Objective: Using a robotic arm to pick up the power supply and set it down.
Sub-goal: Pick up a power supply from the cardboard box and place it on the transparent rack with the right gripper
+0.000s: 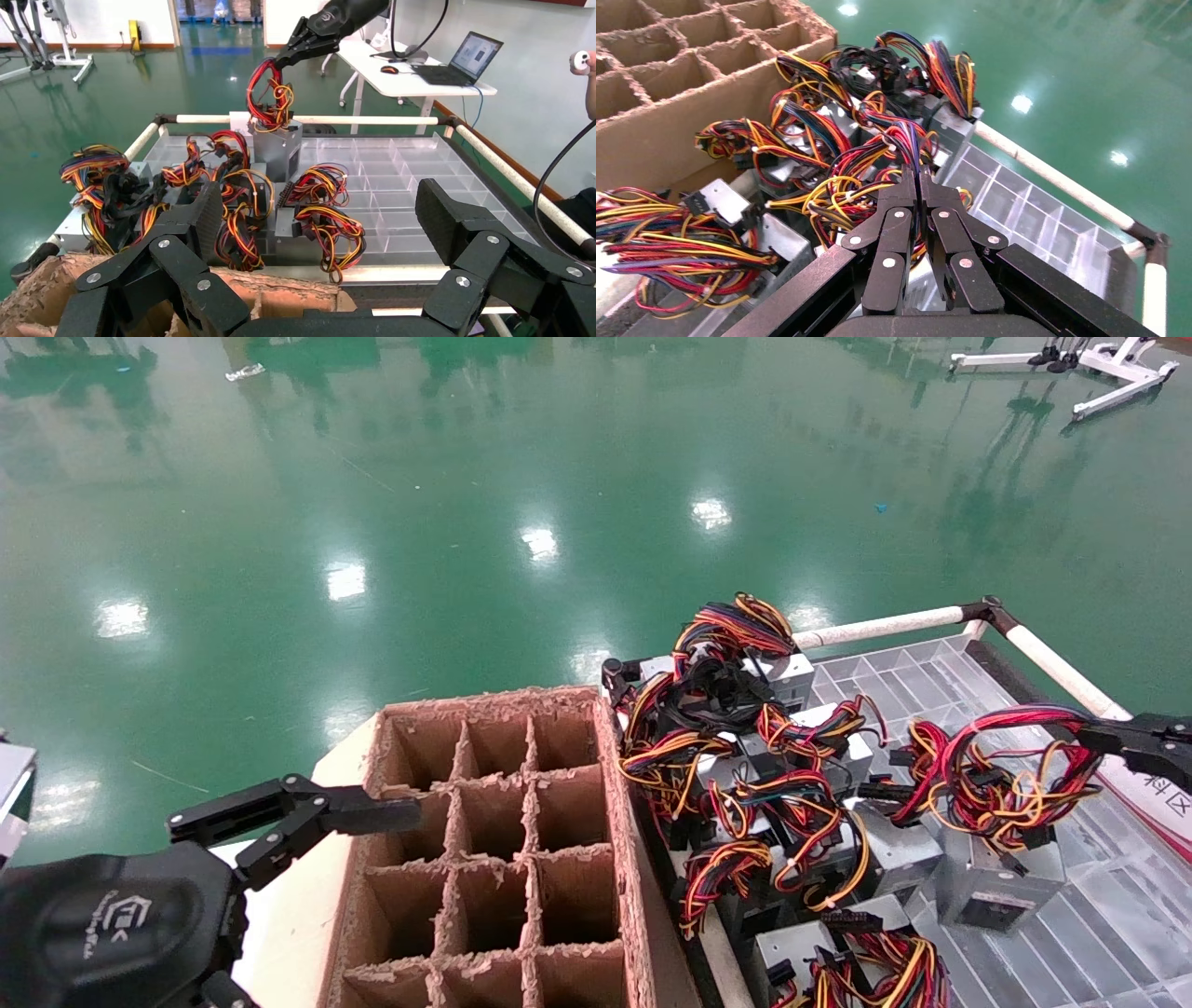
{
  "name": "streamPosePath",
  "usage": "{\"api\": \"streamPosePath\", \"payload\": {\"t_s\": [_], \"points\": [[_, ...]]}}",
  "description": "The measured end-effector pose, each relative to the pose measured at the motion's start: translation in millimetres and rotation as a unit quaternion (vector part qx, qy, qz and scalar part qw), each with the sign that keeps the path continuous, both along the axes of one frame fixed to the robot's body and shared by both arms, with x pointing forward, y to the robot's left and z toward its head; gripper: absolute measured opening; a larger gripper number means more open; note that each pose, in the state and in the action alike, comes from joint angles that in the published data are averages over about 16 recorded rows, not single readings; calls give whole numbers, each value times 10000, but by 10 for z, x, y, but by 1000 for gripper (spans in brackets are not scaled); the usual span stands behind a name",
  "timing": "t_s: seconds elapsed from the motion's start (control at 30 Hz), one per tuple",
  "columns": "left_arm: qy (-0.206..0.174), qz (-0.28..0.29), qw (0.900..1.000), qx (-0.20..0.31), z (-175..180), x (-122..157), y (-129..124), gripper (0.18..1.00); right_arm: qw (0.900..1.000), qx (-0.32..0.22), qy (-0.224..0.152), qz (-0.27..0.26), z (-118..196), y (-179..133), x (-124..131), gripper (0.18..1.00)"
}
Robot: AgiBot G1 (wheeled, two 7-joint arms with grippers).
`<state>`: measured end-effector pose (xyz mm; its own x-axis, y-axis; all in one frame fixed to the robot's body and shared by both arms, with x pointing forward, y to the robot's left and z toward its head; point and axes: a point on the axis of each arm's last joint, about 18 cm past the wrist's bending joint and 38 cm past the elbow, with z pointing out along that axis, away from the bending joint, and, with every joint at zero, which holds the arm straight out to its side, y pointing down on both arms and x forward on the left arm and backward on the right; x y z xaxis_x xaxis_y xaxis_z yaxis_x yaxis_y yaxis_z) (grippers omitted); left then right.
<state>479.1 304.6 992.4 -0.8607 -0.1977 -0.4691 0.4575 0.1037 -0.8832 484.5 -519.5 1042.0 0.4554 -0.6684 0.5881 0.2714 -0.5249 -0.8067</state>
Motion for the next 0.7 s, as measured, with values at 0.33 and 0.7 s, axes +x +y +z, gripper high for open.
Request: {"api": "streamPosePath", "payload": {"t_s": [0.33, 0.7], "points": [[0, 0, 10000, 0, 0, 0, 0, 1000, 9995, 21, 259, 158, -132, 125, 162, 192], [0, 0, 10000, 0, 0, 0, 0, 1000, 9988, -7, 456, 151, -302, 96, 211, 192]]}}
